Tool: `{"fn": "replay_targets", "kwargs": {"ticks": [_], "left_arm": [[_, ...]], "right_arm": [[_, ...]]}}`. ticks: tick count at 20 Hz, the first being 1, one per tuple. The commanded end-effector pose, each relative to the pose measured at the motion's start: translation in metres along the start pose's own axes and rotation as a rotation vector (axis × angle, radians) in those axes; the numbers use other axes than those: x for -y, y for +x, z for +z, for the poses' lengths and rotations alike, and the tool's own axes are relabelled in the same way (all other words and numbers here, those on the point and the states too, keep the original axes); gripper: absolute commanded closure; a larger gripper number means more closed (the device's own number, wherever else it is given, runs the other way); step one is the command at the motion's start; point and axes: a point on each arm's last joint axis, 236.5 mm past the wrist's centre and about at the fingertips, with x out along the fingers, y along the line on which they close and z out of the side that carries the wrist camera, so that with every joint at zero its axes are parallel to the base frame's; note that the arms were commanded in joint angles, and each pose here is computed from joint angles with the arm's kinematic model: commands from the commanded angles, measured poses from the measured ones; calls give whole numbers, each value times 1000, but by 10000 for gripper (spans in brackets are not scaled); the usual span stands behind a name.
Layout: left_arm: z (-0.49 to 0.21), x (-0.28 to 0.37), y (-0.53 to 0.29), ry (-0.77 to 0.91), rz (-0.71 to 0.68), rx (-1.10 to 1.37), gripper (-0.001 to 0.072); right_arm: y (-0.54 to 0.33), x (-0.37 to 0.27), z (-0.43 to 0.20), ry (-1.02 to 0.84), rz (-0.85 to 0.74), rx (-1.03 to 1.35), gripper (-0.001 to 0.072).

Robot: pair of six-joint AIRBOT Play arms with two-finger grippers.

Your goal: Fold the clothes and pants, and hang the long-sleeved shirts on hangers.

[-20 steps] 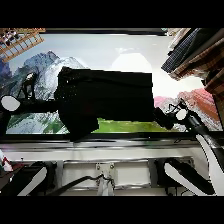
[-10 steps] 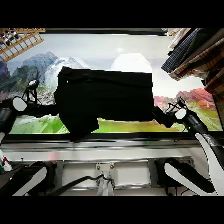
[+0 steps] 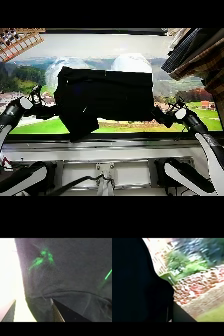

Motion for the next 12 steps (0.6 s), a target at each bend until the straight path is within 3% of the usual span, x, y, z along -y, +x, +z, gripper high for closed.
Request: {"fn": "replay_targets", "kwargs": {"ticks": [1, 4, 8, 12], "left_arm": [[-2, -1, 8, -10, -6, -17, 292], [-6, -3, 15, -17, -2, -43, 293], [-11, -2, 21, -33, -13, -72, 441], [-10, 11, 22, 4, -54, -64, 493]], "right_arm": [[0, -1, 1, -1, 4, 6, 687], [0, -1, 1, -1, 4, 5, 687], [0, -1, 1, 0, 3, 2, 687], [0, -1, 0, 2, 5, 1, 688]]}}
